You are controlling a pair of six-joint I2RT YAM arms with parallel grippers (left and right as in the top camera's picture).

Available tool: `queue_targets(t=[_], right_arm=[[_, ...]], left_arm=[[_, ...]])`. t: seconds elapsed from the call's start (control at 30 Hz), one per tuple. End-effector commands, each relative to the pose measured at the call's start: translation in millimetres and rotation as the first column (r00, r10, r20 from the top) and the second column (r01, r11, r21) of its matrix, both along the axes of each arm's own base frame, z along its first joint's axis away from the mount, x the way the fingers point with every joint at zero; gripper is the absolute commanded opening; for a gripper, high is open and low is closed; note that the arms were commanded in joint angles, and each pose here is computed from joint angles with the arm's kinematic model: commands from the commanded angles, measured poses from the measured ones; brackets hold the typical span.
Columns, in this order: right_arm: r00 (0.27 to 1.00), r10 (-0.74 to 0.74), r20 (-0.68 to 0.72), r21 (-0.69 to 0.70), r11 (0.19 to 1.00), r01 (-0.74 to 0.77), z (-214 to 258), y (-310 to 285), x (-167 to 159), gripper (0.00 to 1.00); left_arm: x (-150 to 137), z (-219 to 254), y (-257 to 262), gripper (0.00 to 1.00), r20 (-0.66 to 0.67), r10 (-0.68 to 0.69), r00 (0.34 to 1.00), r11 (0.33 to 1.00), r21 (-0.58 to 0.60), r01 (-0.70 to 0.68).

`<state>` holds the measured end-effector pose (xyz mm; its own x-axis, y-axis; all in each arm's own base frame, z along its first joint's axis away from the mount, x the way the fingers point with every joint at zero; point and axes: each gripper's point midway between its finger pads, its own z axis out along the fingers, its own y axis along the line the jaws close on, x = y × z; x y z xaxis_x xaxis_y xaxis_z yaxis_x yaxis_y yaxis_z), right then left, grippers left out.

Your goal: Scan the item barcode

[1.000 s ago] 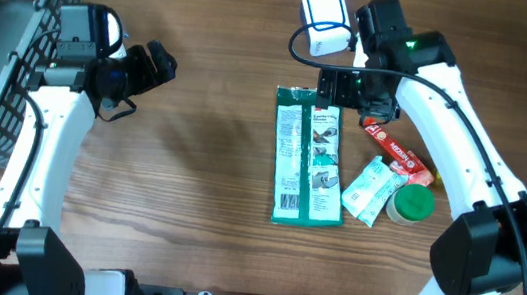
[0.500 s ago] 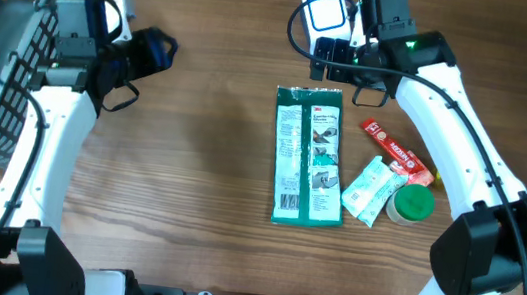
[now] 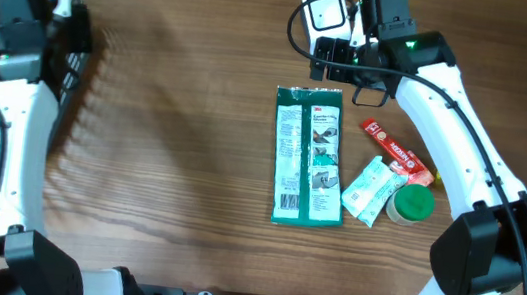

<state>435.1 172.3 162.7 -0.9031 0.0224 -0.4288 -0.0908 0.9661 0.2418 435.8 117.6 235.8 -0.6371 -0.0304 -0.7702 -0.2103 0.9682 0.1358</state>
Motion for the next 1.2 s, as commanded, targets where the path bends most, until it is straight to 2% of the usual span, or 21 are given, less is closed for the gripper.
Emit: queue_targets(t=[0.0, 0.13, 0.37, 0.67, 1.0, 1.13, 1.17], right_arm=[[1.000, -0.014, 0.028, 0.004, 1.000, 0.014, 11, 0, 2, 1.00], [1.000, -0.014, 0.028, 0.004, 1.000, 0.014, 11, 0, 2, 1.00], [1.000, -0.013, 0.028, 0.003, 1.000, 0.013, 11, 0, 2, 1.00], [1.000, -0.014, 0.028, 0.004, 1.000, 0.014, 11, 0, 2, 1.00], [1.000, -0.014, 0.028, 0.004, 1.000, 0.014, 11, 0, 2, 1.00], [1.000, -0.014, 0.028, 0.004, 1.000, 0.014, 11, 0, 2, 1.00], [1.000, -0.013, 0.028, 0.003, 1.000, 0.013, 11, 0, 2, 1.00]], left_arm=[[5, 22, 21, 0.04, 0.083, -0.047, 0.995, 0.999, 0.017, 0.046], [11, 34, 29, 0.04, 0.140, -0.045, 0.989, 0.999, 0.029, 0.041], [25, 55, 18, 0.04, 0.239, -0.116, 0.964, 0.993, 0.032, 0.112], [26, 30, 39, 0.04, 0.182, -0.060, 0.981, 0.998, 0.020, 0.057], [32, 73, 47, 0.06, 0.321, -0.044, 0.946, 0.996, 0.093, 0.015], [21, 119, 35, 0.06, 0.454, -0.021, 0.891, 1.000, 0.025, 0.010], [19, 127, 29, 0.11, 0.478, -0.022, 0.878, 1.000, -0.003, 0.027]])
